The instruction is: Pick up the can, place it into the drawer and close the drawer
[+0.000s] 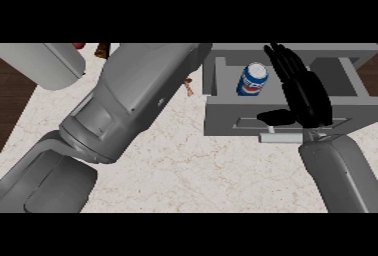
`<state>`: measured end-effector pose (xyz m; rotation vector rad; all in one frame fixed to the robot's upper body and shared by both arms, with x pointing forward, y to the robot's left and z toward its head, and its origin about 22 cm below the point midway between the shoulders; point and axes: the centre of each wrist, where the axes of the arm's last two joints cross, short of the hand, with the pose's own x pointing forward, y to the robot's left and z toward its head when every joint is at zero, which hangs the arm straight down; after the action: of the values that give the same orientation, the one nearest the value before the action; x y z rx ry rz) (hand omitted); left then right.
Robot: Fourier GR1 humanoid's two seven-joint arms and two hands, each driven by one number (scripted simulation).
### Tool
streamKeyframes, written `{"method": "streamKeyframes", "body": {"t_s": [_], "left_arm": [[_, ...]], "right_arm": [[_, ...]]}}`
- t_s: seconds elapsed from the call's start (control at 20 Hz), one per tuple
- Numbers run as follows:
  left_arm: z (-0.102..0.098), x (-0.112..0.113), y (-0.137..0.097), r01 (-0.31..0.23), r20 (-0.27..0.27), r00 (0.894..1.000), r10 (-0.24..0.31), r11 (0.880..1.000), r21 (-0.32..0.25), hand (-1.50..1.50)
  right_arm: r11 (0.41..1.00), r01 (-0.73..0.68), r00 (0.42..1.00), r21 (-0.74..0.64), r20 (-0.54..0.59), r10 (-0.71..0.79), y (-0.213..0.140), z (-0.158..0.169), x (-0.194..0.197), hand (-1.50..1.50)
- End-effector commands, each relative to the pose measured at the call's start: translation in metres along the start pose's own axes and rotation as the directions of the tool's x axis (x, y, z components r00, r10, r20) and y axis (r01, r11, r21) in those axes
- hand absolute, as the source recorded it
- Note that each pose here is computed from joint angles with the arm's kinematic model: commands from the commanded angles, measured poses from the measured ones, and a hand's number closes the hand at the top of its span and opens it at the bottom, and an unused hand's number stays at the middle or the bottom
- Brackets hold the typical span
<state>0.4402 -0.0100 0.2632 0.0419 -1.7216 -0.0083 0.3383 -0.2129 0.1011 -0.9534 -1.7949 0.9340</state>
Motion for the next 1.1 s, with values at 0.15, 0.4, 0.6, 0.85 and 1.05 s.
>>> {"method": "streamKeyframes", "body": {"t_s": [0.15, 0.4, 0.6, 0.85, 1.05], "left_arm": [[-0.007, -0.007, 0.021, 0.014, 0.013, 1.0, -0.014, 1.0, 0.027, -1.5], [-0.018, -0.003, 0.055, 0.033, 0.006, 0.999, -0.033, 0.999, 0.042, -1.5], [-0.014, 0.002, 0.052, 0.016, -0.025, 1.0, -0.015, 1.0, 0.022, -1.5], [-0.012, -0.003, 0.062, 0.028, -0.023, 0.999, -0.028, 1.0, 0.011, -1.5], [-0.014, 0.009, 0.082, 0.027, -0.026, 0.999, -0.027, 0.999, 0.027, -1.5]], "right_arm": [[0.996, -0.088, 0.996, -0.018, -0.001, 0.088, 0.052, -0.03, 0.0, -1.5], [0.988, -0.142, 0.989, -0.063, -0.058, 0.139, 0.044, -0.054, -0.029, -1.5], [0.972, -0.18, 0.981, -0.148, -0.096, 0.167, 0.05, -0.071, -0.028, -1.5], [0.959, -0.216, 0.974, -0.184, -0.105, 0.2, 0.056, -0.091, -0.016, -1.5], [0.954, -0.206, 0.978, -0.218, -0.075, 0.194, 0.051, -0.107, -0.003, -1.5]]}}
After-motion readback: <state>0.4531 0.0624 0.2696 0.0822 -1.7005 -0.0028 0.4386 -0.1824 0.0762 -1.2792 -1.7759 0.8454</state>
